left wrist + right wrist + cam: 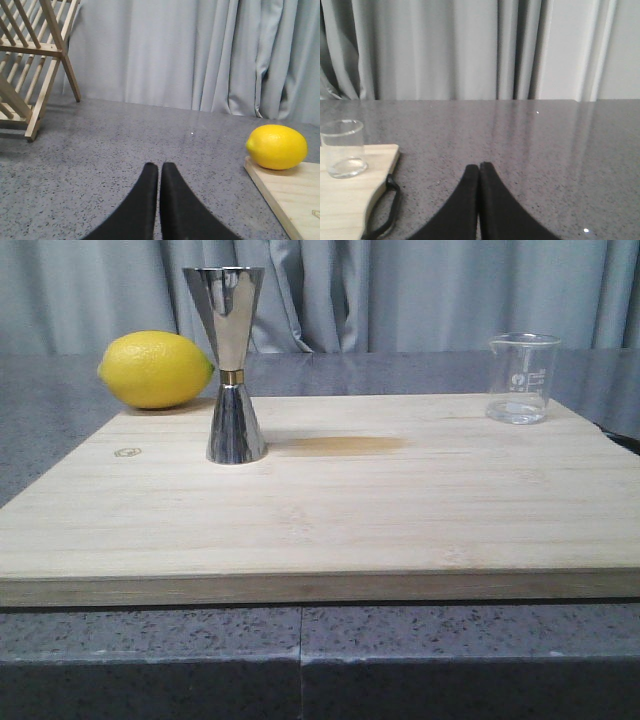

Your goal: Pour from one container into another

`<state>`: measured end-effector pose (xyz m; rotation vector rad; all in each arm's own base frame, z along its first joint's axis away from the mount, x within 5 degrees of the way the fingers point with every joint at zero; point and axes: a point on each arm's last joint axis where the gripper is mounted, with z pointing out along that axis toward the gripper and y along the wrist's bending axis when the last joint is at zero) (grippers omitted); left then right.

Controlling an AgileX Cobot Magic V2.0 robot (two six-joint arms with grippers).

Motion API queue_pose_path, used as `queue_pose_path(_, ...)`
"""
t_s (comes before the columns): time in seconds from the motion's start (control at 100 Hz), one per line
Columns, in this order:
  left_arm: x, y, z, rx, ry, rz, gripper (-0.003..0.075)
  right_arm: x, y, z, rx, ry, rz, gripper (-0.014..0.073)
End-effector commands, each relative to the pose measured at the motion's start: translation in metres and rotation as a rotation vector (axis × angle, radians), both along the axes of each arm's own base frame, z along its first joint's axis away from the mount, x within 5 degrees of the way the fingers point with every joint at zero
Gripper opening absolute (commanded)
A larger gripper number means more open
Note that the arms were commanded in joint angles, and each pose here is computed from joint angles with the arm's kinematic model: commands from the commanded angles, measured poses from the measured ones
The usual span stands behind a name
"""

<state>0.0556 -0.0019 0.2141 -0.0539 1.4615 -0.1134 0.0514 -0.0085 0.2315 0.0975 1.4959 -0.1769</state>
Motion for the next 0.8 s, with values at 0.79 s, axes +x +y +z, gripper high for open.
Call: queue_pose_path(0.79,-0.001,-0.001,-0.001,-0.021,-0.073,-0.010,-0.0019,0.003,0.002,-0.026,-0.013,0.005,0.049,-0.0064)
